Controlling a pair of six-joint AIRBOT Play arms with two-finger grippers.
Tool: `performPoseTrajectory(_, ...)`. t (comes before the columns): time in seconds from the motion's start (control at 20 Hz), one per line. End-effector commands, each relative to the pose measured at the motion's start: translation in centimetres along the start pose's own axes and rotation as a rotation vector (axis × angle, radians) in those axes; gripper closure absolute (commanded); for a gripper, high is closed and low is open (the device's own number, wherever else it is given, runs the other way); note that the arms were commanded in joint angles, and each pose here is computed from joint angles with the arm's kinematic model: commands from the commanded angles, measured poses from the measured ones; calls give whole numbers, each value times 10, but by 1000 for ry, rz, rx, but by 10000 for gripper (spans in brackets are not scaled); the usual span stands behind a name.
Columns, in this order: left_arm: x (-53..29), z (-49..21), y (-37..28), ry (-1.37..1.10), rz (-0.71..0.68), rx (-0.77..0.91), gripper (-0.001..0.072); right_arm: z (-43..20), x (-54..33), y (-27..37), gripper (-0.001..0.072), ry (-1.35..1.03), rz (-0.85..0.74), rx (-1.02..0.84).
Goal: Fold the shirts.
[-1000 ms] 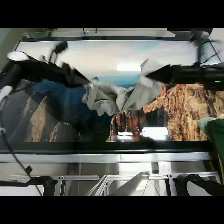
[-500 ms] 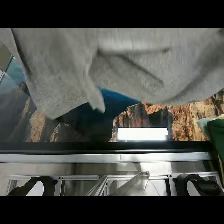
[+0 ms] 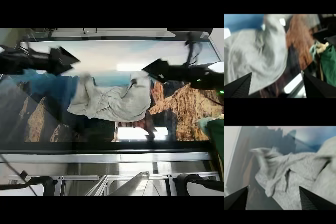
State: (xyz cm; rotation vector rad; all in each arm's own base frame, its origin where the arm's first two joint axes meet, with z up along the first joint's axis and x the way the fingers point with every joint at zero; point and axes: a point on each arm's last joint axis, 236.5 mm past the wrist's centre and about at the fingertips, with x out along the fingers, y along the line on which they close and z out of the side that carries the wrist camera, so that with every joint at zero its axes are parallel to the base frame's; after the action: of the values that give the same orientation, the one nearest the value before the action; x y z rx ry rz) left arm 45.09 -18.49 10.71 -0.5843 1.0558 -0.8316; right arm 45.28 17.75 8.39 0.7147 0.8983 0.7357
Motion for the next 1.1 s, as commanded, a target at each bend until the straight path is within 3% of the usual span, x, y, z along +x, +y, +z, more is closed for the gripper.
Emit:
performPoseTrajectory(0.0, 51, -62, 68, 278, -27, -212, 8, -37, 27, -58, 19, 148, 42, 187)
performPoseTrajectory(0.15, 35, -75, 85, 331, -65, -228, 8, -38, -2, -90, 19, 168, -4, 169)
performPoseTrajectory(0.3, 7, -73, 106, 309, -45, -248, 8, -59, -32, -137, 19, 246, -147, 176)
performPoseTrajectory(0.5, -23, -95, 187, 311, 203, -293, 8, -99, -20, -158, 19, 341, -169, 238)
performPoseTrajectory(0.7, -12, -128, 229, 279, 273, -388, 9, -136, 14, -164, 19, 415, -160, 281)
performPoseTrajectory(0.8, 6, -135, 231, 279, 258, -392, 10, -136, 37, -153, 206, 397, -110, 295)
performPoseTrajectory(0.9, 27, -131, 218, 296, 205, -367, 150, -137, 55, -139, 215, 383, -77, 308)
performPoseTrajectory(0.95, 36, -129, 210, 314, 186, -349, 277, -138, 61, -132, 264, 385, -63, 309)
performPoseTrajectory(1.0, 44, -128, 200, 338, 160, -333, 550, -139, 65, -126, 545, 387, -51, 309)
performPoseTrajectory(1.05, 49, -127, 187, 375, 130, -310, 687, -139, 66, -120, 696, 392, -30, 293)
